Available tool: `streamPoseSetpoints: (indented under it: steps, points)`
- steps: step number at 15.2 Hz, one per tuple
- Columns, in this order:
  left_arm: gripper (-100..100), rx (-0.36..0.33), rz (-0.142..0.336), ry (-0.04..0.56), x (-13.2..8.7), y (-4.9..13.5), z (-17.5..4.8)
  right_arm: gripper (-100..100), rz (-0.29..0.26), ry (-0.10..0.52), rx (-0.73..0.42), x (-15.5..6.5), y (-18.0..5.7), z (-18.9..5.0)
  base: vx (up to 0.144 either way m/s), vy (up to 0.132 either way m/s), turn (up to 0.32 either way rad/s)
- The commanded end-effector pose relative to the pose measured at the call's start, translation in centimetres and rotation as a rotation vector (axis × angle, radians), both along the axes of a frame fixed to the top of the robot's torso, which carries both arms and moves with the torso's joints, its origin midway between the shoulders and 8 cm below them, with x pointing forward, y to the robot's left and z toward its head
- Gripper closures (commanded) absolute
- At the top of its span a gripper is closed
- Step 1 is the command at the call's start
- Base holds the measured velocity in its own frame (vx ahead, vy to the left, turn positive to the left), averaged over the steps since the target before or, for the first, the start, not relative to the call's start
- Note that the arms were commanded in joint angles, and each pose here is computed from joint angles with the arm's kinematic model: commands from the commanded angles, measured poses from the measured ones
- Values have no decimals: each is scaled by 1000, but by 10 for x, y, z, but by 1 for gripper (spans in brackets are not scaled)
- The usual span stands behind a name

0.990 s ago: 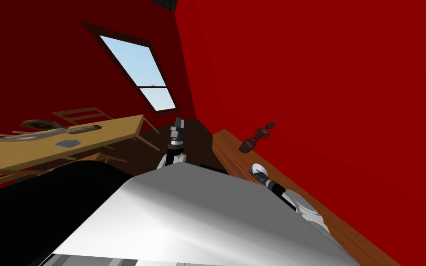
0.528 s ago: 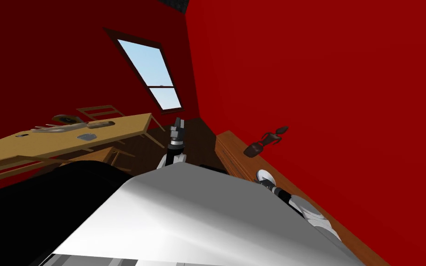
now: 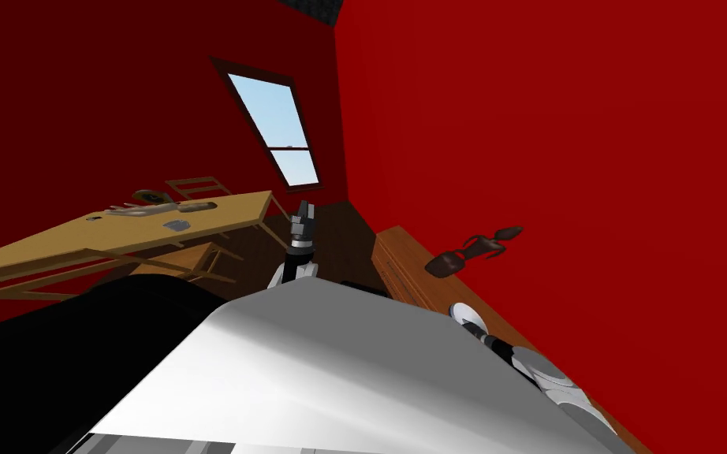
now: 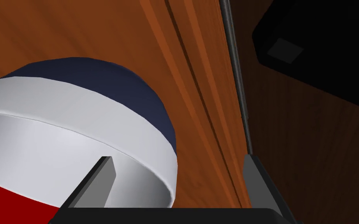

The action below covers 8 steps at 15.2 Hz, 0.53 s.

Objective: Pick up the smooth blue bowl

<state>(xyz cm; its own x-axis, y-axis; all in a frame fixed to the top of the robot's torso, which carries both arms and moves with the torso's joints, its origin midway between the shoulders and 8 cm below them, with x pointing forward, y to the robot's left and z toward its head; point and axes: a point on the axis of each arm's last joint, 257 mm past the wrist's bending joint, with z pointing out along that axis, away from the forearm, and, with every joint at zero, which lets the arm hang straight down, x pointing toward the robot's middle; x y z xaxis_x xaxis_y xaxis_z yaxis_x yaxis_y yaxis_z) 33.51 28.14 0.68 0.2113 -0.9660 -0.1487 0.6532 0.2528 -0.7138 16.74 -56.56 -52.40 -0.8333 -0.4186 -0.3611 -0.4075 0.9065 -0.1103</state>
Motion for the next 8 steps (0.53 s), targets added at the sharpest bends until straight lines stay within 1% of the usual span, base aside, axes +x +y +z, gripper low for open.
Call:
streamPoseSetpoints:
  steps: [1,2,3,5,6,7,8]
  points:
    - [0,0,0,0,0,0,0,-100,9,58,-49,-22,-19,-3,35,65,142]
    - [0,0,0,0,0,0,0,-100,20,92,-77,-35,-31,-3,33,83,201]
    - [0,0,0,0,0,0,0,-100,17,96,-79,-37,-32,-3,31,72,180]
    - [0,0,0,0,0,0,0,-100,17,96,-79,-37,-32,-3,22,39,20]
    - [0,0,0,0,0,0,0,-100,25,130,-104,-50,-43,-3,19,33,56]
    - [0,0,0,0,0,0,0,-100,31,161,-126,-62,-52,-3,26,50,177]
    - [0,0,0,0,0,0,0,-100,31,161,-126,-62,-52,-3,23,52,154]
